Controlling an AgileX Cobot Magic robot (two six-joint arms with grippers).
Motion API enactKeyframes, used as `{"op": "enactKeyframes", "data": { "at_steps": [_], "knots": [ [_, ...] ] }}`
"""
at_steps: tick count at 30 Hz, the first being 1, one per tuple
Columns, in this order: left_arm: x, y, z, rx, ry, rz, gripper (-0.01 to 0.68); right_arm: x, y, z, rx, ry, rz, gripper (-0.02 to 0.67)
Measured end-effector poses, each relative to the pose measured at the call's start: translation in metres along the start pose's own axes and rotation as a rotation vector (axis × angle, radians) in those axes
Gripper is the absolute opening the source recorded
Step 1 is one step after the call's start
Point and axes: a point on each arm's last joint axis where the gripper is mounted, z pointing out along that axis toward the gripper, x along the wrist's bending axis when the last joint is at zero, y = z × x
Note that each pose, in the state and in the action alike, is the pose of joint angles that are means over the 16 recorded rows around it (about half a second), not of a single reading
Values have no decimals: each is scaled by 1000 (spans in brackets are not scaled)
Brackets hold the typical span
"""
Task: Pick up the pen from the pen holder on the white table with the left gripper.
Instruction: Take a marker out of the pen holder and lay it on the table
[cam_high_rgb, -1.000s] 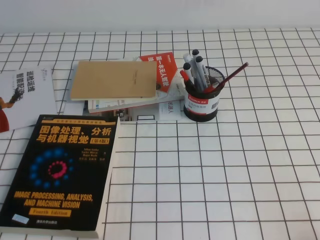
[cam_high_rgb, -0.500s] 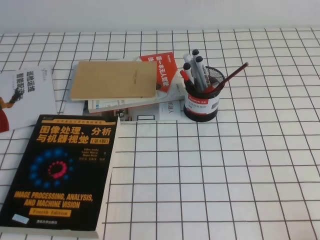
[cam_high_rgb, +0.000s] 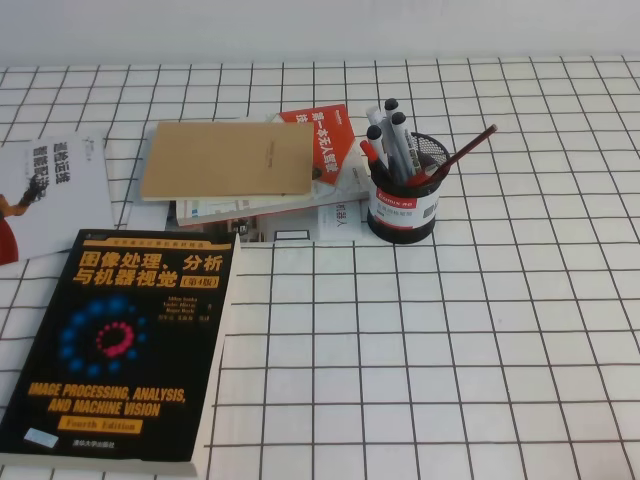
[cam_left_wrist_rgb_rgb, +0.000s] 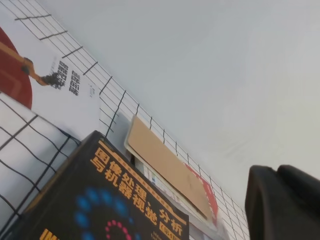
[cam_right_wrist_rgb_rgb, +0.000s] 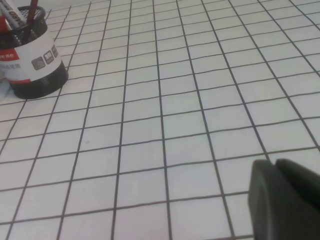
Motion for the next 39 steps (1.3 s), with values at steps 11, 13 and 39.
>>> {"op": "enactKeyframes", "data": {
  "at_steps": [11, 13, 39],
  "knots": [
    [-34, 19, 2, 110, -62, 144, -1, 0, 0, 0, 0, 0, 0, -16],
    [-47, 26, 5, 154, -79, 225, -1, 0, 0, 0, 0, 0, 0, -16],
    [-142, 10, 214, 597, -503, 782, 31, 0, 0, 0, 0, 0, 0, -16]
  ]
}}
